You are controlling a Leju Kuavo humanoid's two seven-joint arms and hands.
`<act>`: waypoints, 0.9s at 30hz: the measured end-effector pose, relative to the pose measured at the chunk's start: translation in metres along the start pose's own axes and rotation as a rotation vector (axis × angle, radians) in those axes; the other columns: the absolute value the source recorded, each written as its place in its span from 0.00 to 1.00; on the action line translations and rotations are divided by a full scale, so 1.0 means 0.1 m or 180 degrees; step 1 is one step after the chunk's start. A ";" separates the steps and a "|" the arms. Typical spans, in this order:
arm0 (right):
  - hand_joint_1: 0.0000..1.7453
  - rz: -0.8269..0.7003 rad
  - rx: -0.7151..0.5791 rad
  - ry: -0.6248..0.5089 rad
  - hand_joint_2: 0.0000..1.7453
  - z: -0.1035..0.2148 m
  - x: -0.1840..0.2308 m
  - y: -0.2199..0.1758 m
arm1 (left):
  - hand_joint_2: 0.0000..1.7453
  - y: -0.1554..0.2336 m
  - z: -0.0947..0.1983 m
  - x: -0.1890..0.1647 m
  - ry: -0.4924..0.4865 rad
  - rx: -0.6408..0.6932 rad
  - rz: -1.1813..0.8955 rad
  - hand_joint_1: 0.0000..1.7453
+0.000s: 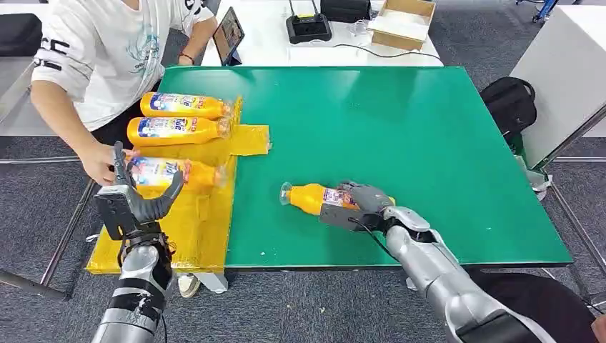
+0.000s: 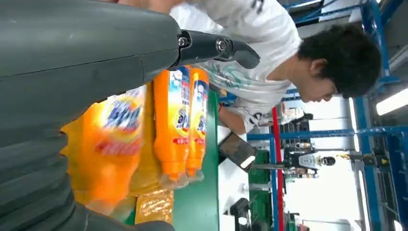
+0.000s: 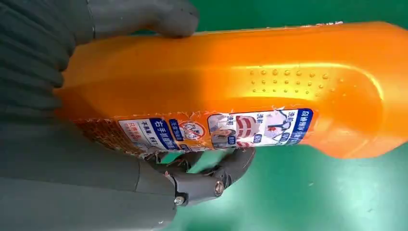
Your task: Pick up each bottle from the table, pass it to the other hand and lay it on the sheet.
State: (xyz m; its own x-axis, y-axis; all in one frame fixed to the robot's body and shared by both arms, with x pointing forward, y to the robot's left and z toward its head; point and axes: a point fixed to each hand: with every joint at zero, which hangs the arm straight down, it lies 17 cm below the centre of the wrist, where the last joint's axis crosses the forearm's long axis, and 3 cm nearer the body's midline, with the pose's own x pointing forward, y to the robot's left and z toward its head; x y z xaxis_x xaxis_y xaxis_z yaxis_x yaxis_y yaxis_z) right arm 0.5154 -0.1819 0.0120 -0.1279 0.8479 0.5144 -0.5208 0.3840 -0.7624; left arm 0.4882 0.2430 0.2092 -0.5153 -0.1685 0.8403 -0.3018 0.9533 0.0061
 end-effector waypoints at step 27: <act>1.00 -0.0444 -0.2685 -0.1075 1.00 0.77 1.00 -1.05 | 1.00 -0.18 0.14 0.03 0.0057 -0.0127 0.0212 0.00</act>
State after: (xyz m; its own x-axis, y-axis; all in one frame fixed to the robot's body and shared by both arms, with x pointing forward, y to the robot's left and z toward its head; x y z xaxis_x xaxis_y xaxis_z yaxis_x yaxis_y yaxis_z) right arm 0.4925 -0.1657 0.1733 -0.4190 0.6730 0.6095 0.2214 0.7267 -0.6503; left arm 0.4809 0.2213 0.2040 -0.5186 -0.1000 0.8491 -0.2350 0.9716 -0.0290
